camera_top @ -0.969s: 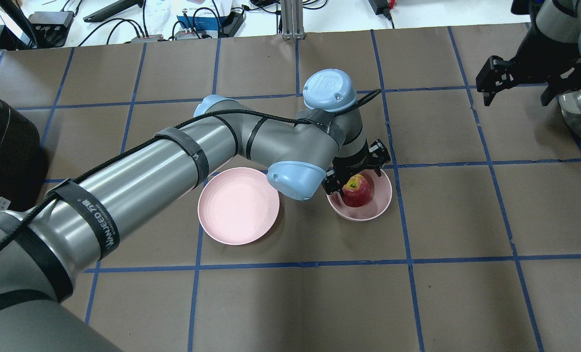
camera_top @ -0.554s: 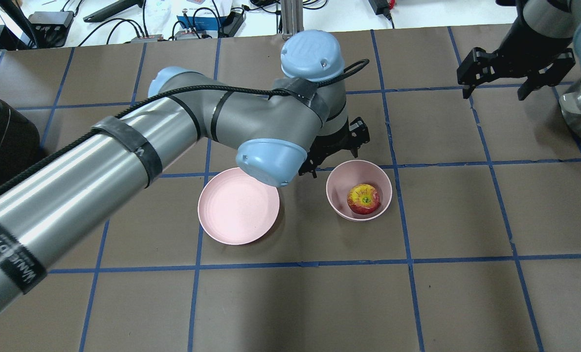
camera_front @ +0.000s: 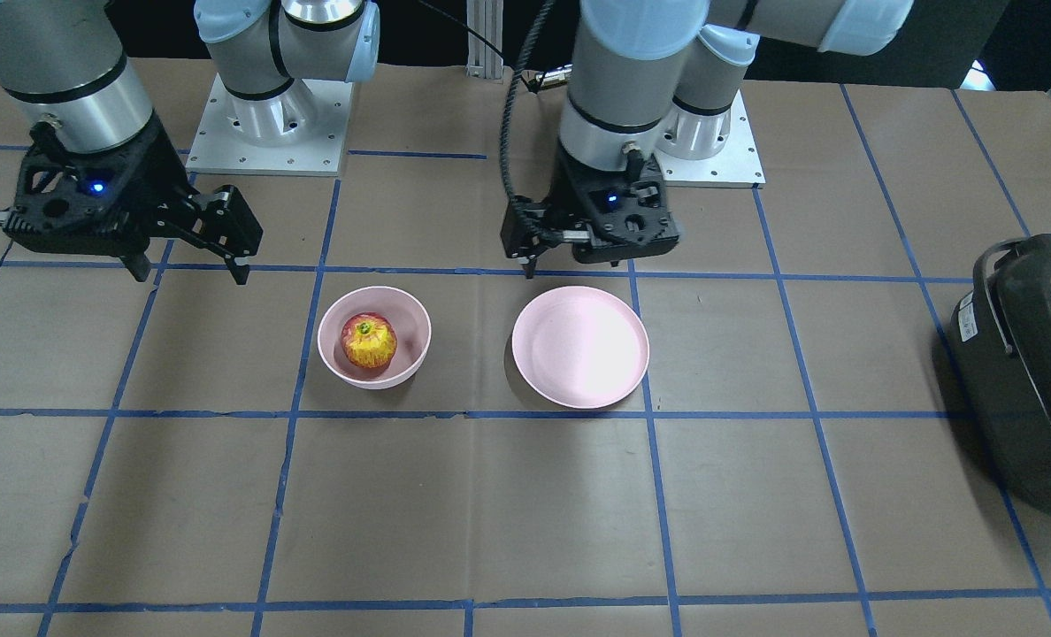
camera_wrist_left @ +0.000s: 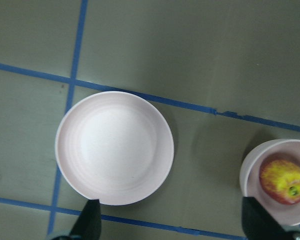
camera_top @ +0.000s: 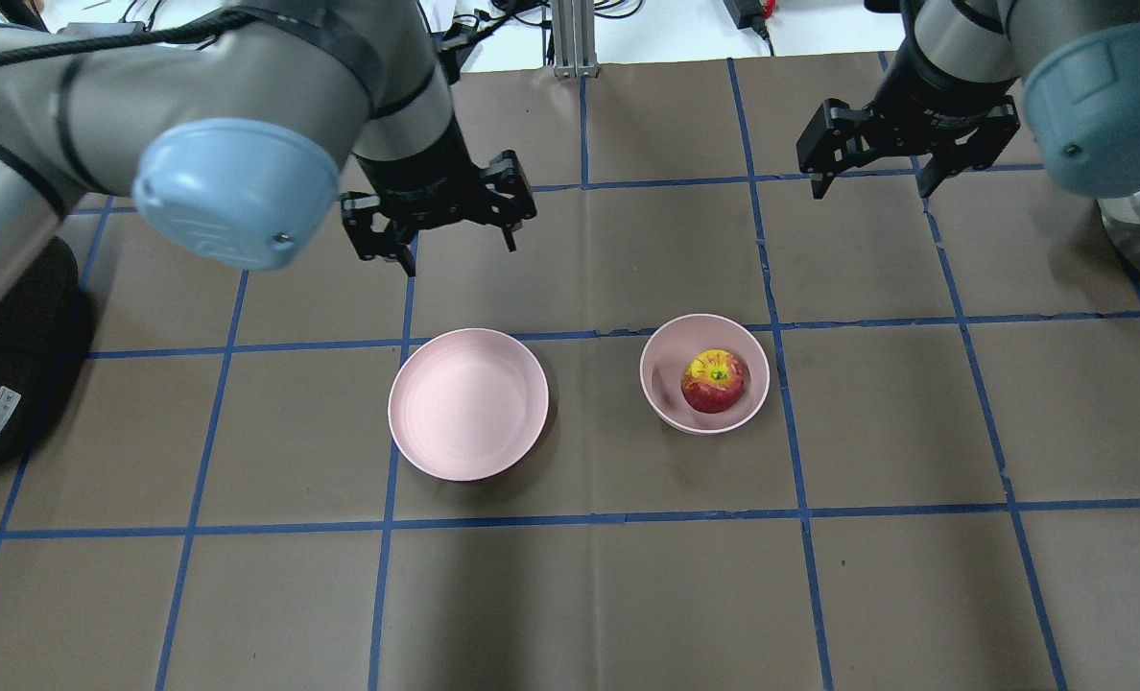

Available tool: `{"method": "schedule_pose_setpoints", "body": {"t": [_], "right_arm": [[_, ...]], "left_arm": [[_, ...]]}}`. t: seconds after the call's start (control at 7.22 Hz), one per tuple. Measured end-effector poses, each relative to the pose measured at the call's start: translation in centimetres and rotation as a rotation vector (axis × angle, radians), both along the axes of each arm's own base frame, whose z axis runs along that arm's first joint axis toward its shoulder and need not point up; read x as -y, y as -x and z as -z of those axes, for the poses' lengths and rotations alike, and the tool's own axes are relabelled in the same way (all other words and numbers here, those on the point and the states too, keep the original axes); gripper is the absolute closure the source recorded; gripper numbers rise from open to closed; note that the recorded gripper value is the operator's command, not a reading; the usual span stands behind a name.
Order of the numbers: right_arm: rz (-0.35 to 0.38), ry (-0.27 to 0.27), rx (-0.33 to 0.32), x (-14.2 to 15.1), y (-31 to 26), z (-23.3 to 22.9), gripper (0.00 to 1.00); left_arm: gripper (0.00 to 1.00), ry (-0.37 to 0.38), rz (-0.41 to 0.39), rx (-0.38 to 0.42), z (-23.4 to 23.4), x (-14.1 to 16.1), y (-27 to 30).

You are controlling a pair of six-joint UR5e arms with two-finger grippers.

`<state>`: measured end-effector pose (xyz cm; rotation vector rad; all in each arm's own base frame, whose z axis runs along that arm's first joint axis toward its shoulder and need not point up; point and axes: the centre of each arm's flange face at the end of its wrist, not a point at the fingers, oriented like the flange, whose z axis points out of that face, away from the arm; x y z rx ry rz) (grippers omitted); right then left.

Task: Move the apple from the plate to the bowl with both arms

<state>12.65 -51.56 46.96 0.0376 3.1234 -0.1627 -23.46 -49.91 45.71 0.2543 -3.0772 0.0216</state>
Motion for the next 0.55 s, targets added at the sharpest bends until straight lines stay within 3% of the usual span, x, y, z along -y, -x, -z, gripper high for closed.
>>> {"method": "schedule_pose_setpoints", "body": {"t": [0.28, 0.55], "right_arm": [[-0.011, -0.005, 0.002, -0.4, -1.5, 0.2, 0.00], [-0.012, -0.006, -0.002, -0.4, -1.6, 0.3, 0.00]], "left_arm": [[0.00, 0.008, 0.146, 0.035, -2.5, -0.3, -4.6], [0.00, 0.001, 0.259, 0.071, -2.9, -0.5, -5.7]]}}
